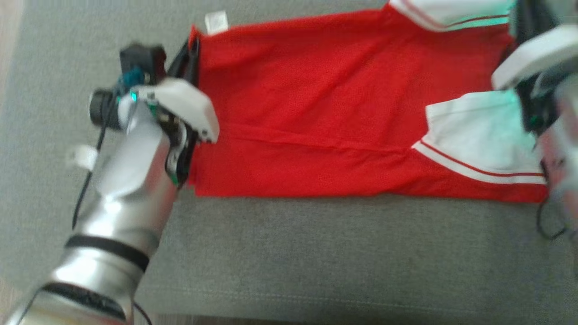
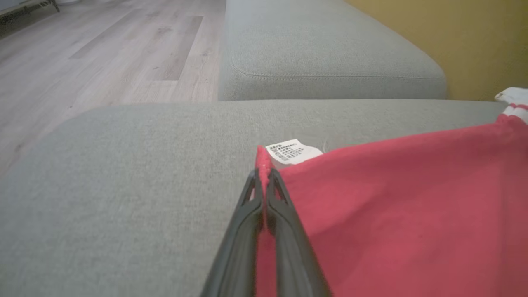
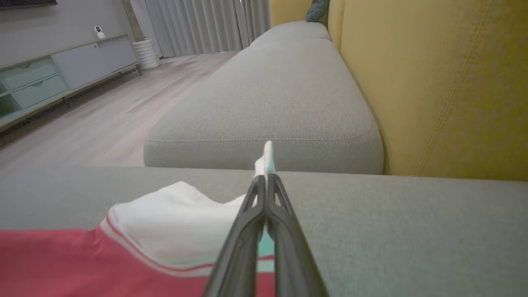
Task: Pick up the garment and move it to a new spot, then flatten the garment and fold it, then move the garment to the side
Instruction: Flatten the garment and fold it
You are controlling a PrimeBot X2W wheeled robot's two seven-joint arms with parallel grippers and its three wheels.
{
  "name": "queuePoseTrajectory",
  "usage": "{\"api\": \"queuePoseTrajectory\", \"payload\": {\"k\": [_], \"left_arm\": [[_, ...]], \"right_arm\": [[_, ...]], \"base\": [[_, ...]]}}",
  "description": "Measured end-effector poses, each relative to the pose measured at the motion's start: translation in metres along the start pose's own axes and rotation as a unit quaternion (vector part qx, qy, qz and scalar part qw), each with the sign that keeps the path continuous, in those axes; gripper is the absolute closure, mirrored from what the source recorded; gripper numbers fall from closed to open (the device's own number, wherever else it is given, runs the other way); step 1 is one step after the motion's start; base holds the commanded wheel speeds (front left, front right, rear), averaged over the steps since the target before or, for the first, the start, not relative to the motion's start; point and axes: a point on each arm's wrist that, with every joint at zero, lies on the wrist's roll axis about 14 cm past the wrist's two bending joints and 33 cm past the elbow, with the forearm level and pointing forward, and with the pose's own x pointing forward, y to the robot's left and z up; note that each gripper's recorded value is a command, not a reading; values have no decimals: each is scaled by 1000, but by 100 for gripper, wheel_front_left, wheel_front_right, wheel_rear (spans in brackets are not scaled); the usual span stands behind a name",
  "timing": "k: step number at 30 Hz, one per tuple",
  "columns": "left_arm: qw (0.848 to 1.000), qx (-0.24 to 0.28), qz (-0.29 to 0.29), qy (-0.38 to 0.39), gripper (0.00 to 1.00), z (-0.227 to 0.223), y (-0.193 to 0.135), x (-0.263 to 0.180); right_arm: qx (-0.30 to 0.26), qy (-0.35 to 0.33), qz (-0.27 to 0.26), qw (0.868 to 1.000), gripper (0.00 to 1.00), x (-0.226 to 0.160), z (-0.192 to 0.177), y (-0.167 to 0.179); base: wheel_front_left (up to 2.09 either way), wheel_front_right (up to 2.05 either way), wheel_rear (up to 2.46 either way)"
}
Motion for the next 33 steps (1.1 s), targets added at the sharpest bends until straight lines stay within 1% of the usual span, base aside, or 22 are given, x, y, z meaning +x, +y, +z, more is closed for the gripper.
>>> {"api": "queuePoseTrajectory", "payload": {"k": [5,6,7,13,15,20,23,24,25,26,33], "left_arm": [[1000,-24,6,7,100,-14,-10,-26],[1000,-24,6,7,100,-14,-10,-26],[1000,-28,7,10,100,-19,-12,-32],[998,-58,23,31,100,-43,-18,-68],[997,-60,25,33,100,-47,-20,-76],[997,-62,34,25,100,-47,-20,-88],[998,-48,35,26,100,-50,-21,-93],[998,-43,37,26,73,-51,-21,-95],[998,-40,42,25,30,-52,-21,-97],[998,-37,48,25,0,-53,-20,-99],[994,-43,95,12,0,-57,-6,-125]], "right_arm": [[43,-12,16,999,100,-41,-4,12],[43,-12,16,999,100,-41,-4,12],[49,-12,17,999,100,-49,-6,12],[102,6,-3,995,100,-98,-31,7],[115,16,-12,993,100,-112,-41,5],[133,34,-27,990,100,-133,-58,1],[140,40,-30,989,100,-136,-63,3],[143,39,-31,989,68,-136,-62,4],[142,38,-30,989,12,-135,-61,5],[141,37,-29,989,0,-134,-61,6],[143,12,-45,989,0,-126,-48,-4]], "base": [[0,0,0],[0,0,0],[0,0,0],[0,0,0],[0,0,0],[0,0,0],[0,0,0],[0,0,0],[0,0,0],[0,0,0],[0,0,0]]}}
